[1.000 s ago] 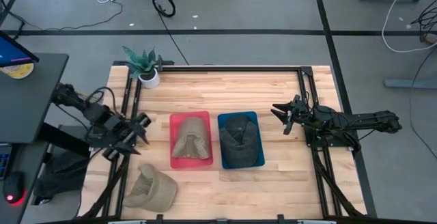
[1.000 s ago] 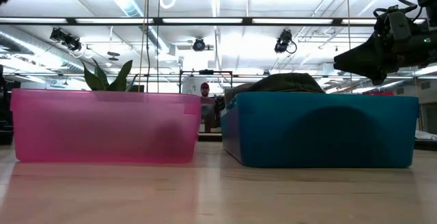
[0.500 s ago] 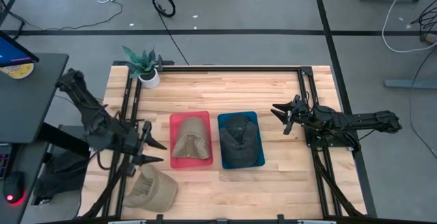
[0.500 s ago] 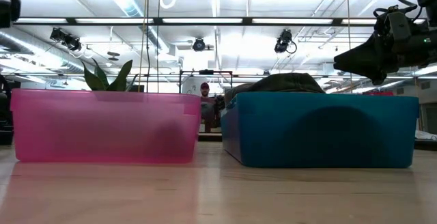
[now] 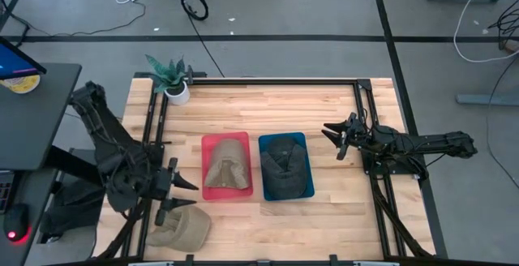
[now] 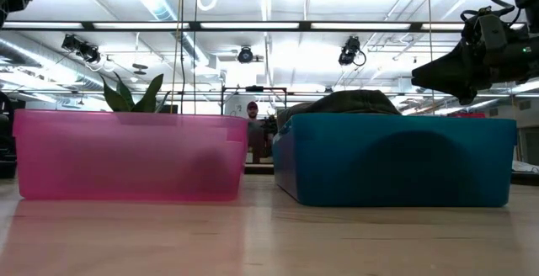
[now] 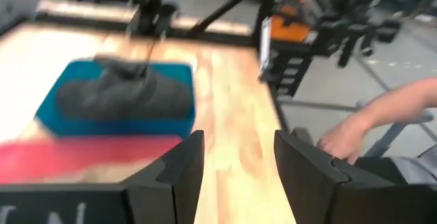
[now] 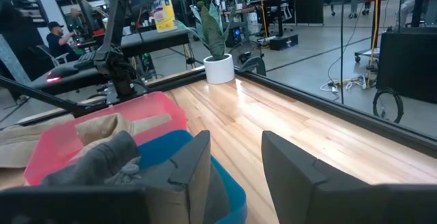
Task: Pick & Place hat
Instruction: Put the brown cap into the red bin
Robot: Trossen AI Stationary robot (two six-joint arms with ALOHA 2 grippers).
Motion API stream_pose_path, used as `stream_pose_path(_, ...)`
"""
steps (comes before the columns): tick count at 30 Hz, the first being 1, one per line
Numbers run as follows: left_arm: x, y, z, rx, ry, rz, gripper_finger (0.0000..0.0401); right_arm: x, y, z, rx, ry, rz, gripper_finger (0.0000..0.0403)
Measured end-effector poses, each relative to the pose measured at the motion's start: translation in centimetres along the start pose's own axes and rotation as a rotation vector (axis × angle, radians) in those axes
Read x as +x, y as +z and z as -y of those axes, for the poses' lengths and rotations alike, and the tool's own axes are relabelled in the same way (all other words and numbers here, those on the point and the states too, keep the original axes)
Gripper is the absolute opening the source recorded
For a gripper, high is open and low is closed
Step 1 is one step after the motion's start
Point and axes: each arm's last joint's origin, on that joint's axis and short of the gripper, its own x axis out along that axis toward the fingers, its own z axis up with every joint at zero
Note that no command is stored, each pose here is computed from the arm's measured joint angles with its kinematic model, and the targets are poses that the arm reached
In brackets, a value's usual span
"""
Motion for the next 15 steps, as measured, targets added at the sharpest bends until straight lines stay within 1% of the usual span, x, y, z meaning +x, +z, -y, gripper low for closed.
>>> stream_pose_path(8,-0.5,0.1,0.0,-0.15,0.099,-0.262,0.0181,0.0,0.0,0.0,0.0,0.0,0.0,0.0137)
stream_pose_path(15,0.3,-1.2,1.1,-0.296,0.141,-0.521,0.0181,0.0,0.0,0.0,0.0,0.0,0.0,0.0137)
